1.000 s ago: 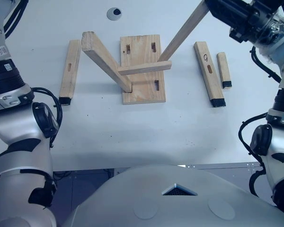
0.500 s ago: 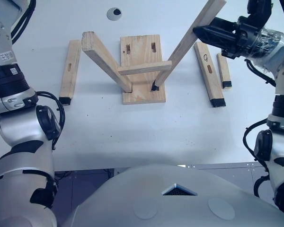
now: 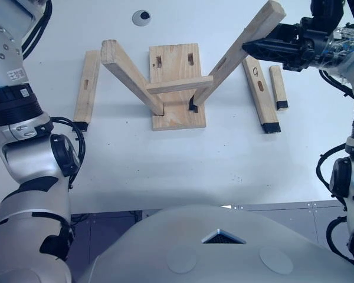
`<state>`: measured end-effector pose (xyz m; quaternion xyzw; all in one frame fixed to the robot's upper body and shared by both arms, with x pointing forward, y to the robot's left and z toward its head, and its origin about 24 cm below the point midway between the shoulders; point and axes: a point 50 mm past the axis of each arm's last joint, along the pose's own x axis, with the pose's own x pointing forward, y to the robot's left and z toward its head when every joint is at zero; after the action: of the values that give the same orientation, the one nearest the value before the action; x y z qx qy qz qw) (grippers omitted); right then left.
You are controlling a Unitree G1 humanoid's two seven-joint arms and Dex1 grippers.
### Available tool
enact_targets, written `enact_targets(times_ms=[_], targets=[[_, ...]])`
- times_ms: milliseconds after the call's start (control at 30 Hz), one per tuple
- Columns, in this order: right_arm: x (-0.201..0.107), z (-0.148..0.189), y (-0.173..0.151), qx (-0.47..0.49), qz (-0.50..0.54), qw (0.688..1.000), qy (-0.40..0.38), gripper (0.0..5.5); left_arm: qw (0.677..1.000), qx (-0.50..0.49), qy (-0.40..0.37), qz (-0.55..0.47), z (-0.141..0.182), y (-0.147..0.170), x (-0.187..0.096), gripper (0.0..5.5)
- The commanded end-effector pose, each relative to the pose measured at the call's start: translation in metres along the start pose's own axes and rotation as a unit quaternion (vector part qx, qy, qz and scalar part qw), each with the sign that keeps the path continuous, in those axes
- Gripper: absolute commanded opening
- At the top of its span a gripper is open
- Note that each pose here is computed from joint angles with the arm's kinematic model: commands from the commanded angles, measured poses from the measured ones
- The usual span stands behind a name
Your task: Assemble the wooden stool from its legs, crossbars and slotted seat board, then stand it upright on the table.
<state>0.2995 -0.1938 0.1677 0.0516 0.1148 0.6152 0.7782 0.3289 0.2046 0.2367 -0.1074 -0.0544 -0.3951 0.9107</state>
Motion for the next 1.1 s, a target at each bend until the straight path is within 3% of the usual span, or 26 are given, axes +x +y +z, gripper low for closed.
enact_targets(times_ms=[33,1100], targets=[[-0.003,-0.010,-0.002,-0.017,-0.018,0.996,0.082,2.03,1.000,0.001,-0.002,0.007,-0.002,0.000,-0.004,3.35],[-0.001,0.015,0.010,-0.082,0.037,0.982,0.168,2.02,0.999,-0.015,-0.014,0.034,-0.019,-0.004,-0.011,3.35]])
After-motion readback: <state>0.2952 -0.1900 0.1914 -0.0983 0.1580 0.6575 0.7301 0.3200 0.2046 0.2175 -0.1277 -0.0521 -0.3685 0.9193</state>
